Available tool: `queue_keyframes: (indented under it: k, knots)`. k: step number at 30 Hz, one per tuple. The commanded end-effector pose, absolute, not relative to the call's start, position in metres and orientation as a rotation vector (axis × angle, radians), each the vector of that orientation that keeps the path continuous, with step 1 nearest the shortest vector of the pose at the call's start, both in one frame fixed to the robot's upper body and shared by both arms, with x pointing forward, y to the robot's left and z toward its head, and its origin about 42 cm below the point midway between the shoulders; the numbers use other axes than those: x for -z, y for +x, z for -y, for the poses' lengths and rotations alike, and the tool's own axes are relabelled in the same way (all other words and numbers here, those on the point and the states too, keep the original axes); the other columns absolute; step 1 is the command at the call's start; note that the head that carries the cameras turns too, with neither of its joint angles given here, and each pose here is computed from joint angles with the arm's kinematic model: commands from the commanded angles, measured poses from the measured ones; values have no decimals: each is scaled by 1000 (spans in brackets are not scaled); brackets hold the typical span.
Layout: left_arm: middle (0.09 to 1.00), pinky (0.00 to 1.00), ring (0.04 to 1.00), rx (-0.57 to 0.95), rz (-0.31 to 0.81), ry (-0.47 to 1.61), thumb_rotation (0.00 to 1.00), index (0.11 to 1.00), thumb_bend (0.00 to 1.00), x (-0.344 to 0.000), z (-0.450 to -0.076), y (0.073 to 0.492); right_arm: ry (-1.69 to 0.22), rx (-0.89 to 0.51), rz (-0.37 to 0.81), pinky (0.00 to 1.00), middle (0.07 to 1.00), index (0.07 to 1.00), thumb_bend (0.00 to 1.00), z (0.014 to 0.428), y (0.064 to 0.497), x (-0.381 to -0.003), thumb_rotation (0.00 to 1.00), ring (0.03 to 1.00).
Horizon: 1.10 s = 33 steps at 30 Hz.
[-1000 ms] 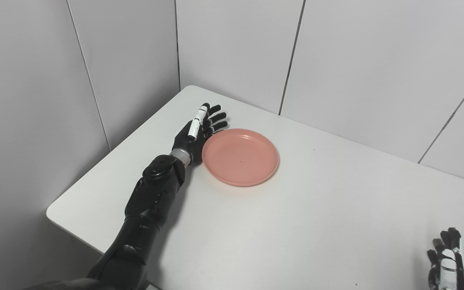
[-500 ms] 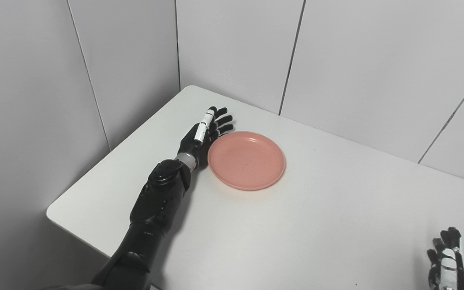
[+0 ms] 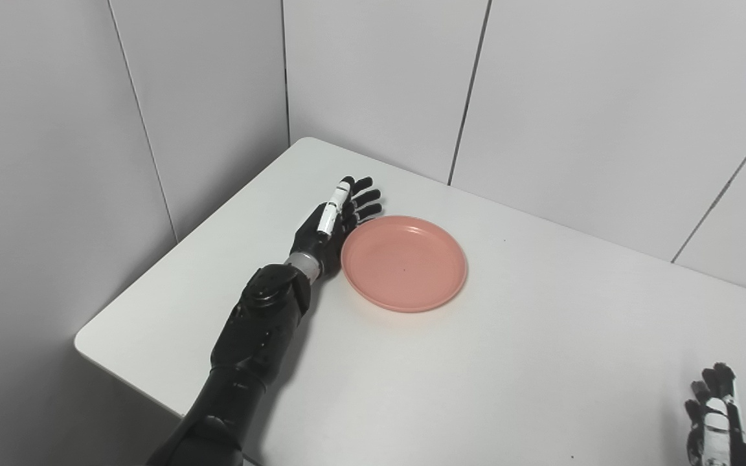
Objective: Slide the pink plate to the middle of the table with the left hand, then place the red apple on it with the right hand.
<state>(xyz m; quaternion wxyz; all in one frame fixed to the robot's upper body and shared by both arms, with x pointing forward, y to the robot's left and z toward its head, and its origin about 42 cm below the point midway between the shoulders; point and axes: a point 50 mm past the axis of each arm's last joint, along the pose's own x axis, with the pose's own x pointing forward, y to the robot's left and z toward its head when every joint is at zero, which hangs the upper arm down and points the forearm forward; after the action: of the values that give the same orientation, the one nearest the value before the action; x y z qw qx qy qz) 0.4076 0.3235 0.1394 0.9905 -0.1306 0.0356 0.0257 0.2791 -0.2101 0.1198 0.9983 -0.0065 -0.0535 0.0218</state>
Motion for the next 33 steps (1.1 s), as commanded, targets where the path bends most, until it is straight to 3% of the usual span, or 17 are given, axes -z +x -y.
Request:
queue_keyframes:
  k: [1, 33]
  knots:
    - [877, 871, 875, -19, -74, -279, 1000, 862, 343, -142, -313, 410, -11, -41, 153, 1000, 982, 984, 1, 210, 282, -123, 1000, 984]
    - [872, 859, 865, 65, -109, -335, 1000, 857, 354, -139, -259, 402, -23, -39, 159, 1000, 971, 973, 89, 206, 283, -113, 1000, 966]
